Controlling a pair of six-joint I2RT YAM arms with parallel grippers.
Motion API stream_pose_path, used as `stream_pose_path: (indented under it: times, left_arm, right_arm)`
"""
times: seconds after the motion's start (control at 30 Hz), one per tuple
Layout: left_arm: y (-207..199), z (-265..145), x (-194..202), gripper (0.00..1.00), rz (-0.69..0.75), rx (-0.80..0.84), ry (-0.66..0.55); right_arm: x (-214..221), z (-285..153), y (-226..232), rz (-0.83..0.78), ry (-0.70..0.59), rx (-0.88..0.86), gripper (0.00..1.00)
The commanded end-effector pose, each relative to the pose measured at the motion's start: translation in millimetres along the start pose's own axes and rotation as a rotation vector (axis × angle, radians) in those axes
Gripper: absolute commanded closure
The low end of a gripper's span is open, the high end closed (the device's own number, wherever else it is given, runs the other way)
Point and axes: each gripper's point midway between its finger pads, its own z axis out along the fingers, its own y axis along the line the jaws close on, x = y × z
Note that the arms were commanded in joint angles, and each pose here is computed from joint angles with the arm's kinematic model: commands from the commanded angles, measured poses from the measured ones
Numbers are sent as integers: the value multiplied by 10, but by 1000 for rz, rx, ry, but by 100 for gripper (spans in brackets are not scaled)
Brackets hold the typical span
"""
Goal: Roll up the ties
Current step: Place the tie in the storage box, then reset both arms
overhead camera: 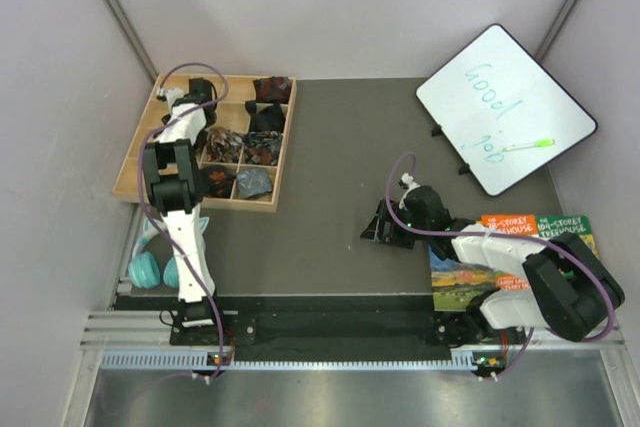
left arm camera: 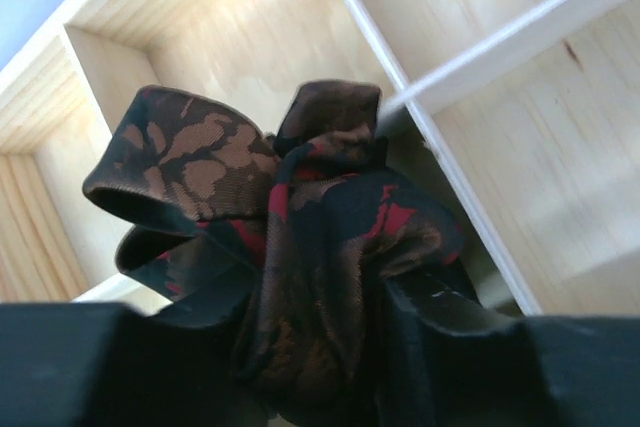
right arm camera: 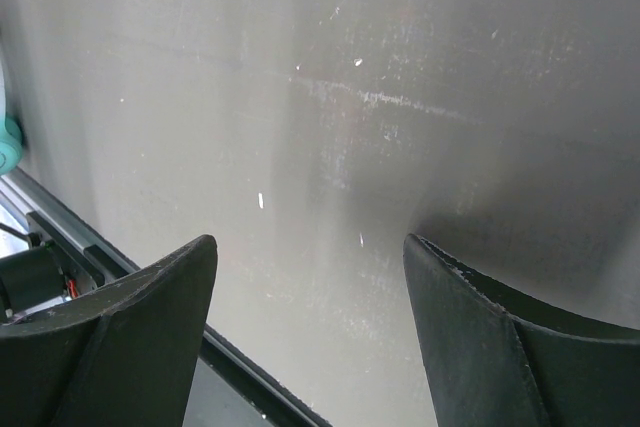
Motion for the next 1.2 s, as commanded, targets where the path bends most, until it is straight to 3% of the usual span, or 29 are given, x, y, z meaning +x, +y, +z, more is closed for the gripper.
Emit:
stream_pose_path:
  times: [0.0,0.13,0.43,0.77,0.93,1.17]
  left_arm:
    - [-6,-152,201,48,2,24,66]
    - [61,-190,268,27,-15,0,85]
    - [55,-613,-259,3,-91,119,39]
    - [96,-1024,-443,1,-136,259,96]
    - [221,-1074,-449,1,-152,263,99]
    - [39,-962,-257,1,-144,390,236]
  right_arm:
    - [100,24,-109,-14,43,48,24]
    - [107,25,-100,-21,47,41,24]
    - [119,55,-79,-31,71,33,24]
    - [140,68,-84,-32,87,35,24]
    - [142,70,-87,-31,88,36,24]
    - [147,87,-88,-30,99,39,24]
